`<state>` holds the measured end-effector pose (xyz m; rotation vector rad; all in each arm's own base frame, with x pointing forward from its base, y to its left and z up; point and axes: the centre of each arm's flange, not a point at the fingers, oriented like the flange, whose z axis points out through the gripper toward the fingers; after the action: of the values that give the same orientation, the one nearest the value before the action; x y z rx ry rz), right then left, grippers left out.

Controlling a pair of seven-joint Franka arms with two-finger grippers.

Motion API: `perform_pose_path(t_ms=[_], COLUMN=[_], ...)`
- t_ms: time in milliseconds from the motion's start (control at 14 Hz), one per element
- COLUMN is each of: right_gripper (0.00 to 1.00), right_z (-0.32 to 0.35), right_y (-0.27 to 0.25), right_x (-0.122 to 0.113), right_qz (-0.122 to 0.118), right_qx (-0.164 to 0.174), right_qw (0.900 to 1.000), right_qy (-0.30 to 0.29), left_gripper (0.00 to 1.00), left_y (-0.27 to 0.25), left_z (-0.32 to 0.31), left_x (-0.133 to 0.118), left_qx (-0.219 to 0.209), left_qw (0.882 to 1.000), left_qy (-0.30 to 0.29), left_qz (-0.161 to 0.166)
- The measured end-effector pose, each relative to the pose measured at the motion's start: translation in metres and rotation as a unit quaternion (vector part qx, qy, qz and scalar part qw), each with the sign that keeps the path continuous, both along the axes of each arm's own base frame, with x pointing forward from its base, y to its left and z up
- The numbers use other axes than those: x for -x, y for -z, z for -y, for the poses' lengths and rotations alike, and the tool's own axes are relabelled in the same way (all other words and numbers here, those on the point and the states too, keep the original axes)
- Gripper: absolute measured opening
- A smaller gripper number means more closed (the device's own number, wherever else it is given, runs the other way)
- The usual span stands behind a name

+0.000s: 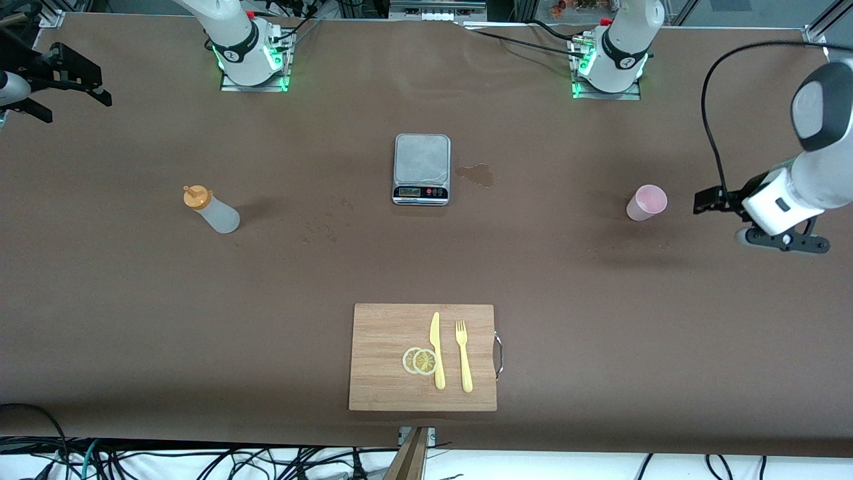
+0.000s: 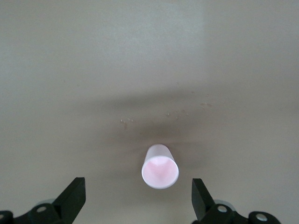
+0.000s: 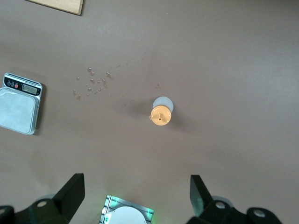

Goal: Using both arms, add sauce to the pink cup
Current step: 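Grasp the pink cup with the left gripper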

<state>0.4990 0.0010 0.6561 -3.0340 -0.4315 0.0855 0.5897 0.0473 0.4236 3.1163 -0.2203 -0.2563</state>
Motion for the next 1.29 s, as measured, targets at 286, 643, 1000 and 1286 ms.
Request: perform_pose_path(t_ms=[286,643,1000,1286], right_gripper=[1.0,1.0,1.0,1.0], right_z=[-0.003,-0.007,-0.016,-0.036], right_y=[0.0,0.001,0.002,0.009], right_x=[0.001,0.0,0.0,-0.007], right_qz=[-0.003,-0.004,-0.004,0.0], right_qx=[0.0,0.001,0.003,0.006], right_qw=[1.0,1.0,1.0,0.999], right_qy=[-0.003,-0.008,-0.019,-0.037], left_gripper=[1.0,1.0,0.93,0.66], left_y=[0.077,0.141,0.183,0.185], left_z=[-0.035,-0.051,-0.046,-0.045], left_x=[0.025,0.069,0.102,0.105], left_qx=[0.025,0.066,0.067,0.069], left_qw=[0.999,0.995,0.992,0.992], left_qy=[0.036,0.079,0.105,0.103], left_qz=[0.004,-0.004,0.009,0.007])
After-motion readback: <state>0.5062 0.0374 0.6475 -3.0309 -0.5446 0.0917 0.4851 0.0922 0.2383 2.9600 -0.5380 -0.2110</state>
